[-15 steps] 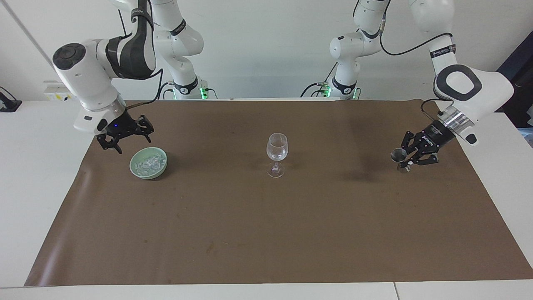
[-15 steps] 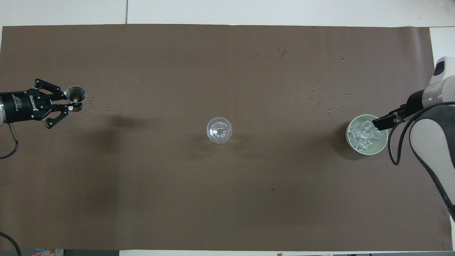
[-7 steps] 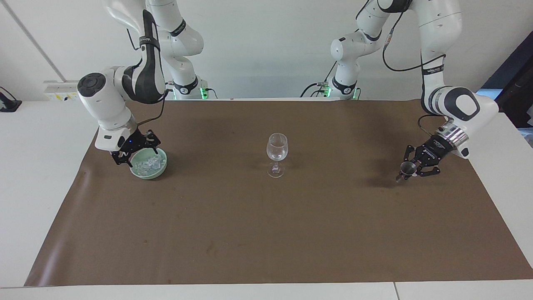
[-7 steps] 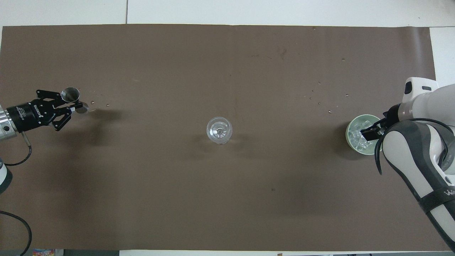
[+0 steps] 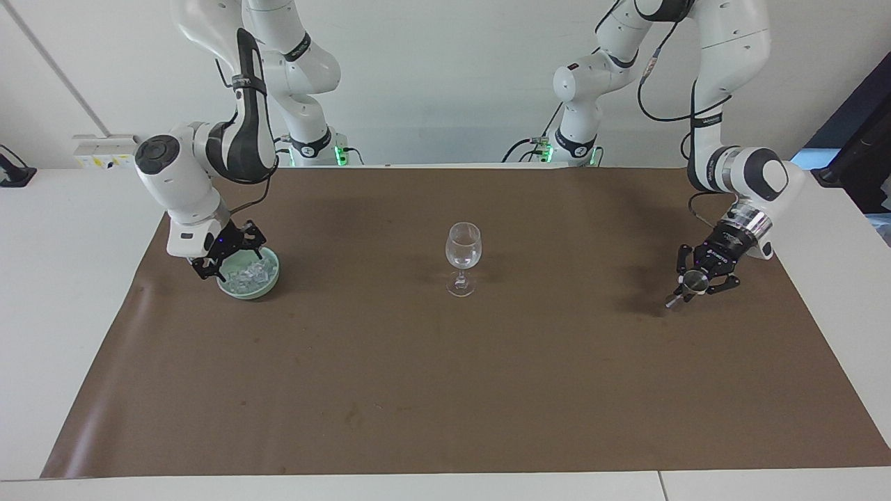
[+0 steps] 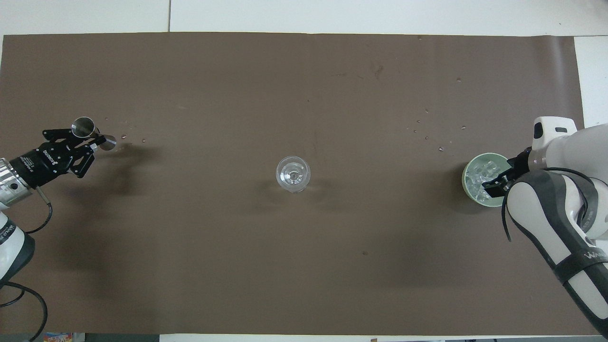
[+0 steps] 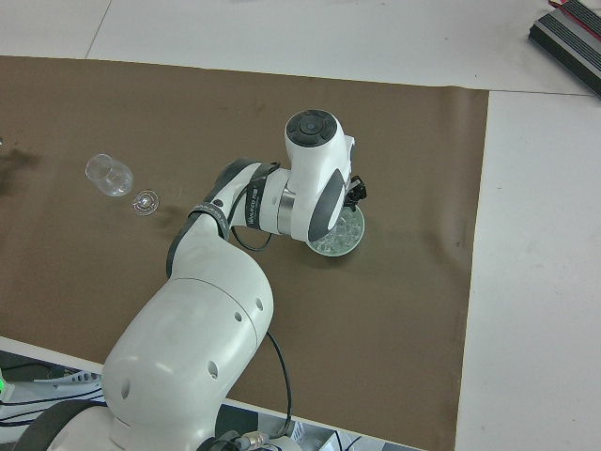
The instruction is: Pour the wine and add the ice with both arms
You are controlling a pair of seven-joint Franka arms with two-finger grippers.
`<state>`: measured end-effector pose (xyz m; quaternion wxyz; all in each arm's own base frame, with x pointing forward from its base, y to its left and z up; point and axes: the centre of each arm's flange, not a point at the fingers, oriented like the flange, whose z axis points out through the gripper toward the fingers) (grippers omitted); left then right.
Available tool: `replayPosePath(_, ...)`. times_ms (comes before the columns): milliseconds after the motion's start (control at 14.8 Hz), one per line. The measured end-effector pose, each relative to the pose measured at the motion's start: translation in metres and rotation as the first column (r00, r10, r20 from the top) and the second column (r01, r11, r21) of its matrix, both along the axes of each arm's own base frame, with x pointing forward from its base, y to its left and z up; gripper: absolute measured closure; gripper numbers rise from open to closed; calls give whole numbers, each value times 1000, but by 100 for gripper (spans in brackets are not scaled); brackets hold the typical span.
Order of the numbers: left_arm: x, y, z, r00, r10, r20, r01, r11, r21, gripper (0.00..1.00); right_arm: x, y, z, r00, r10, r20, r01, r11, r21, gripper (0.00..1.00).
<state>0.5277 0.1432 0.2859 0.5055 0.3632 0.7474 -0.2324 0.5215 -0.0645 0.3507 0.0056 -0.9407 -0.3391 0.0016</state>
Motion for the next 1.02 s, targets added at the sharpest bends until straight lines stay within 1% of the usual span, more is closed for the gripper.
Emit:
replayPosePath(68,-6,0,-8,1000,19,11,-19,1000,-9,78,0,1,-3,1000,2,3,-2,1000,-1,16)
replayPosePath(136,-11,0,-15,999,31,12,-31,999,-14,78,0,2,-5,1000,3,1,-3,1000,-1,16)
replayPosePath(203,-14,0,-20,999,46,7,-46,999,-18,78,0,2,-7,1000,4,-2,-4,1000,-1,18)
replayPosePath(407,-22,3,-32,994,104,-18,-104,994,-34,78,0,2,-8,1000,4,-5,-4,1000,-1,19)
replayPosePath(610,-26,3,-38,993,113,-31,-114,993,-39,78,-2,3,-12,1000,3,-9,-3,1000,0,22)
replayPosePath(678,-26,3,-39,993,115,-32,-116,992,-40,72,-3,3,-13,1000,3,-8,-3,1000,0,23)
replayPosePath(746,-26,3,-38,993,115,-32,-116,992,-42,59,-5,3,-15,1000,3,-9,-3,1000,0,23)
replayPosePath(881,-26,2,-38,993,112,-29,-113,992,-46,39,-6,3,-18,1000,3,-9,-3,1000,0,26)
replayPosePath(949,-26,3,-38,993,113,-28,-114,992,-48,26,-6,3,-19,1000,3,-8,-3,1000,0,26)
replayPosePath(1017,-27,6,-37,994,110,-27,-111,993,-46,15,-7,3,-19,1000,3,-8,-3,1000,0,30)
